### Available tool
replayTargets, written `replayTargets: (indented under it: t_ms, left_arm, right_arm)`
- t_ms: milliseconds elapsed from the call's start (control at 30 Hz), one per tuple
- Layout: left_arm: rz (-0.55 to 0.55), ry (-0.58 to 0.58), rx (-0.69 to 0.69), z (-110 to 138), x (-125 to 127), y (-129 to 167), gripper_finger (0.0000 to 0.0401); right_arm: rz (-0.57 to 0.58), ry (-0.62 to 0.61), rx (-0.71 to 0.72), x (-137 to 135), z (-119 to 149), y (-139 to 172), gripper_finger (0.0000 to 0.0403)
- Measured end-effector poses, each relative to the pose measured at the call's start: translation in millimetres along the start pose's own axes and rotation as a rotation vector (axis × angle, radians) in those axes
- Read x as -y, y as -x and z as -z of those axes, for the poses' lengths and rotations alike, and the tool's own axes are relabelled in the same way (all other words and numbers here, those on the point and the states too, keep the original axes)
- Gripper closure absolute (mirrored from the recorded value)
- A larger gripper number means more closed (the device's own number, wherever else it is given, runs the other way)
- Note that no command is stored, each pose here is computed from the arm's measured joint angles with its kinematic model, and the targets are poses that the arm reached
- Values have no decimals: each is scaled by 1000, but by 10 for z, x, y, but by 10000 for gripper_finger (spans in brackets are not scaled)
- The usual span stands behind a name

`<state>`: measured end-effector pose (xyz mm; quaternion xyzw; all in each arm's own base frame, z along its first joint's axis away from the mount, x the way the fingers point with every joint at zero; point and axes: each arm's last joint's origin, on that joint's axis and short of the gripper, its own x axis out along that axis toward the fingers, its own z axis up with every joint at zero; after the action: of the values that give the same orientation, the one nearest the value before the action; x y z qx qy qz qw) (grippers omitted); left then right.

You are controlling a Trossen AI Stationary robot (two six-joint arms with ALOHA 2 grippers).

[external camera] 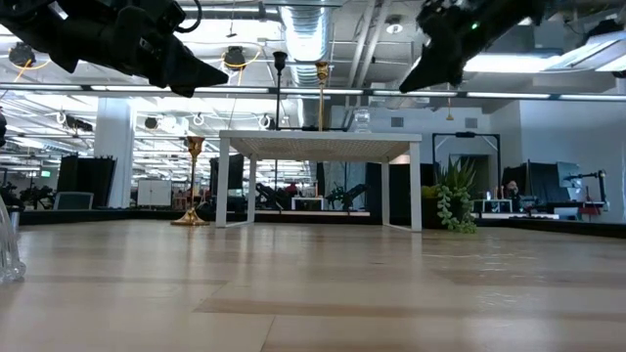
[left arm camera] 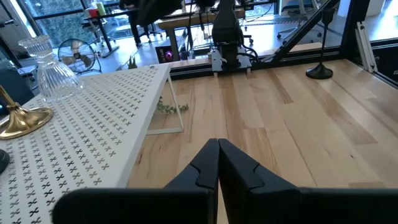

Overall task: Pick & Place candle stick holders
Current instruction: Put the black candle holder on the shelf aligned with the other black candle holder

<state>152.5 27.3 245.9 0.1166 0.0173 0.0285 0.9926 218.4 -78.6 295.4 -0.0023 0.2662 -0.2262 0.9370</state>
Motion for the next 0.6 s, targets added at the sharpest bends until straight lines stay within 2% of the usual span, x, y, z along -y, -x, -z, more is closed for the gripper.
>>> replayTargets:
  t_ms: [100,233,467,600]
  left_arm:
    - [0,0,0,0,0,0,394]
    - [-4,-1,-1,0,-1,0,395]
    - [-147,42,-7,-39,-34,114,396]
    - [-211,92,-69,-9,-4,236,397]
  right_arm:
    - [-4,2,17,-97,31,123,403]
    - [-31,-11,19,-222,197,207,403]
    - [12,-75,16,-349,568,213,403]
    - [25,-96,37,-382,701,210,403]
